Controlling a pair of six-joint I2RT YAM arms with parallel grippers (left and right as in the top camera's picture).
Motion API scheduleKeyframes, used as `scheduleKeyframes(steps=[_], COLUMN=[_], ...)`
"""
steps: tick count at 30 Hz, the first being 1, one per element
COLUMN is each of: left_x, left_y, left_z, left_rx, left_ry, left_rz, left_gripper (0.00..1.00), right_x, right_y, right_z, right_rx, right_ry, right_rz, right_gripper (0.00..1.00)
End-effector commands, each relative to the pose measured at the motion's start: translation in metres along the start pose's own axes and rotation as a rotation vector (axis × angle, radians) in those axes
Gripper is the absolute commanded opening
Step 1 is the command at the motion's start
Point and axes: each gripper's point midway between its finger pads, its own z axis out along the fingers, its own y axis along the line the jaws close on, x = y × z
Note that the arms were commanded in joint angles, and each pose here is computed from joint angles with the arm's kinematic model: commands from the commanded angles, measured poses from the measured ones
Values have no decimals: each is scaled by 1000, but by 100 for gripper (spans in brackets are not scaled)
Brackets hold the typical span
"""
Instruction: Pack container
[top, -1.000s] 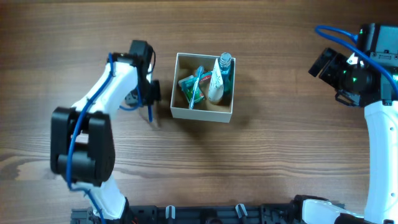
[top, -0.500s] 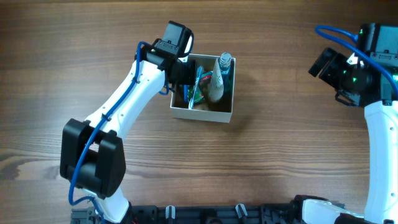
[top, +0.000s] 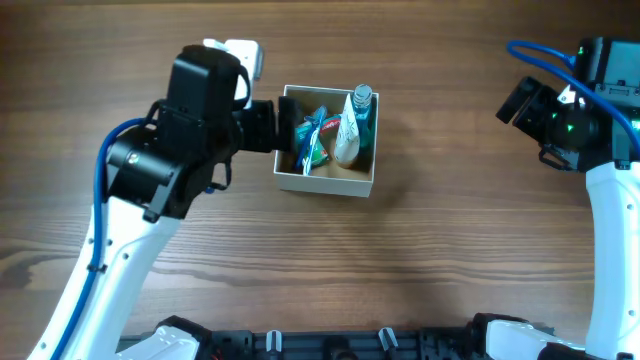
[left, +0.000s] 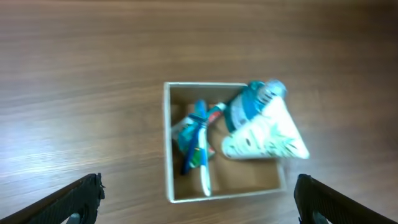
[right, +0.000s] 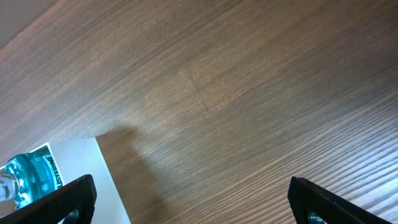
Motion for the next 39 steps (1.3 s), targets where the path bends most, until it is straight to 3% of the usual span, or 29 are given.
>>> scheduleKeyframes(steps=[1, 5, 12, 17, 24, 39], left_x=[-15, 4, 135, 199, 225, 221], left_y=[35, 71, 106, 110, 114, 114], left_z=[-20, -30, -4, 16, 34, 32], left_rx=[-110, -136, -79, -44, -37, -35], left_ry=[-88, -159, -243, -311, -338, -356], left_rz=[44, 6, -68, -76, -67, -62], left_gripper=[100, 100, 100, 100, 100, 100], right_x=[-2, -2, -2, -2, -2, -2], right_y=[1, 1, 1, 1, 1, 1], right_z=[0, 0, 0, 0, 0, 0], right_rx=[-5, -5, -5, -5, -4, -4], right_ry=[-1, -1, -1, -1, 0, 0], right_rz=[7, 6, 7, 6, 6, 7], right_gripper=[100, 100, 100, 100, 100, 100])
